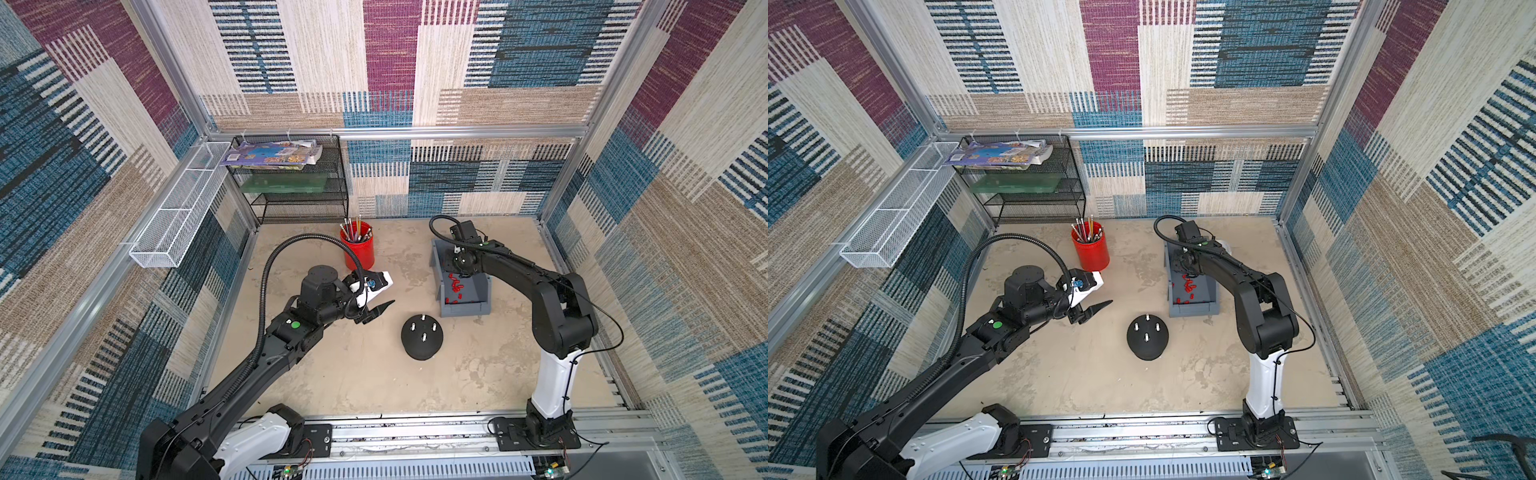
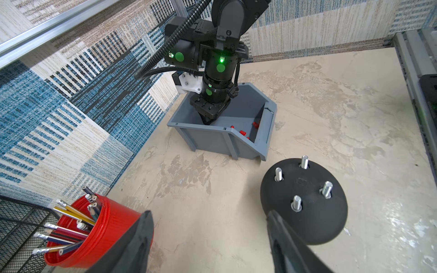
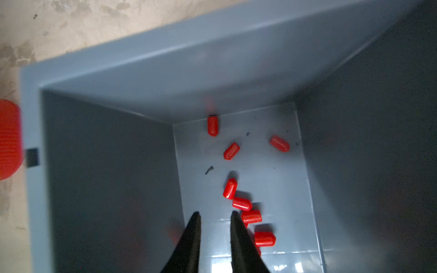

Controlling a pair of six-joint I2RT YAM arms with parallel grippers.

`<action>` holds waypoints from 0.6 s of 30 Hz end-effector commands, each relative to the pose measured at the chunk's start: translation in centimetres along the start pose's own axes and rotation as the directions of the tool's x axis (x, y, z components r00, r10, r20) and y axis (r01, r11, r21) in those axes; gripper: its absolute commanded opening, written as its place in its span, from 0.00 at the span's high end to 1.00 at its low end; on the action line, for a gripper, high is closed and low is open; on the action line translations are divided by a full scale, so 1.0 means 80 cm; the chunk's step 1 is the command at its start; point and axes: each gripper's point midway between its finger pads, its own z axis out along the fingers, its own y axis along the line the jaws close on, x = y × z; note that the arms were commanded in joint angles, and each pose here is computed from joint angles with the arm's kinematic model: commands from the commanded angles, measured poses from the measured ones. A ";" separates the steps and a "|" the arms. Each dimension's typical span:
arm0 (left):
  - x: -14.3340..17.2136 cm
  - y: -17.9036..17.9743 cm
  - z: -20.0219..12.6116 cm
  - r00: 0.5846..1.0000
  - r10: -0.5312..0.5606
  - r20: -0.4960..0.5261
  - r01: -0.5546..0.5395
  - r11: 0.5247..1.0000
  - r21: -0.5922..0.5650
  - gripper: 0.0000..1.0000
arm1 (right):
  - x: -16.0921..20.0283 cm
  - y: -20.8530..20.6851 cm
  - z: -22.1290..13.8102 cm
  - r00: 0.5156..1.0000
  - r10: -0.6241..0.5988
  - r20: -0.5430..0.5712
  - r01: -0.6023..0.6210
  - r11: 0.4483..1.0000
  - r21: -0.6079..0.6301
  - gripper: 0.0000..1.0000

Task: Cover the protruding screws with screw protection sleeves
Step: Pick up the screw protection sleeve from the storage box.

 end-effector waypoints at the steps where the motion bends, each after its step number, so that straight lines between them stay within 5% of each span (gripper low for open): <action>1: 0.004 -0.003 0.001 1.000 0.019 -0.011 -0.019 1.000 0.005 0.25 | 0.003 -0.012 0.007 1.000 0.006 0.012 -0.007 0.999 0.038 0.76; 18: 0.012 -0.012 0.009 0.999 0.030 -0.025 -0.029 0.999 0.034 0.25 | 0.014 -0.016 0.037 1.000 0.021 0.011 -0.021 0.999 0.034 0.81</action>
